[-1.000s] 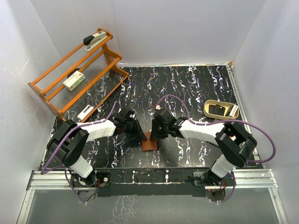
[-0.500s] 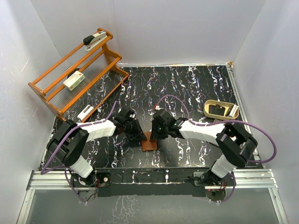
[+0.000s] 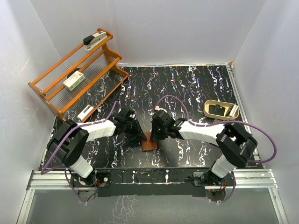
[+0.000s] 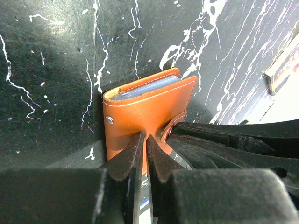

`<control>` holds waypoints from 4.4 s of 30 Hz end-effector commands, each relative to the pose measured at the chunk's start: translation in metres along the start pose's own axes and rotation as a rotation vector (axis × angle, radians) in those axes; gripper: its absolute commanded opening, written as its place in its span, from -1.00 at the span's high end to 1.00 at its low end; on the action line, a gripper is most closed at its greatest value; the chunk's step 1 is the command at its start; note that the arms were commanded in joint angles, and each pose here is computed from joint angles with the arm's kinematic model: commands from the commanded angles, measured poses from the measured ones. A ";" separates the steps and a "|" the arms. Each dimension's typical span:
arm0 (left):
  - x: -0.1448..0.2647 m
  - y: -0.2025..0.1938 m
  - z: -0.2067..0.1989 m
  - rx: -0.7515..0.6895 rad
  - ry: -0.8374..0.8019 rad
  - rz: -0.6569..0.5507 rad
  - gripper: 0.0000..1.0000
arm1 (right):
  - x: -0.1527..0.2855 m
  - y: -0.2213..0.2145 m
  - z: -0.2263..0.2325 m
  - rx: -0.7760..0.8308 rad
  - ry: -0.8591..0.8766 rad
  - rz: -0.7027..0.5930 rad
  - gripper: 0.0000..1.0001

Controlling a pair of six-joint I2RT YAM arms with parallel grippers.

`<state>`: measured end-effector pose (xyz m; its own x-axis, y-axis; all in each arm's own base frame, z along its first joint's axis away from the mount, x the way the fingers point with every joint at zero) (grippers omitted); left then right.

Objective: Put the credit cards into the card holder
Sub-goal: Close the card holder at the center of the board.

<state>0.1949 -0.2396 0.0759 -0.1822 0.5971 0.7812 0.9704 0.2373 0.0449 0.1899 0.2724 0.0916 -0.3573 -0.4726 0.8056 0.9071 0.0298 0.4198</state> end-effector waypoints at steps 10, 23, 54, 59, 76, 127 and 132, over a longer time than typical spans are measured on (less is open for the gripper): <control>-0.004 -0.009 0.015 0.016 0.063 0.036 0.87 | -0.004 -0.022 -0.004 0.046 -0.085 0.087 0.83; -0.001 -0.009 0.012 0.016 0.051 0.029 0.87 | -0.008 -0.046 -0.035 0.074 -0.286 0.207 0.89; -0.001 -0.010 0.013 0.012 0.043 0.028 0.87 | 0.039 0.025 0.022 0.060 -0.054 -0.068 0.56; -0.001 -0.010 0.014 0.016 0.047 0.025 0.87 | 0.033 0.029 0.016 0.029 -0.010 -0.062 0.52; -0.003 -0.007 0.010 0.016 0.046 0.028 0.87 | 0.006 0.009 0.010 0.022 0.042 0.030 0.49; -0.002 -0.009 0.013 0.016 0.066 0.026 0.88 | 0.003 0.016 0.014 0.047 0.042 0.017 0.47; -0.003 -0.009 0.013 0.018 0.064 0.026 0.87 | 0.001 0.015 0.018 0.057 0.076 0.031 0.49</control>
<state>0.1944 -0.2406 0.0751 -0.1851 0.6049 0.7745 0.9685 0.2457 0.0396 0.1891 0.2698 0.0924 -0.2839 -0.4538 0.8447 0.9250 0.1022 0.3659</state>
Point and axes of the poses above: each gripper's point midway between its finger pads, its own x axis back along the fingers, its own z axis along the line the jaws close on, y = z × x, the point moved 6 cm from there along x, back along the fingers
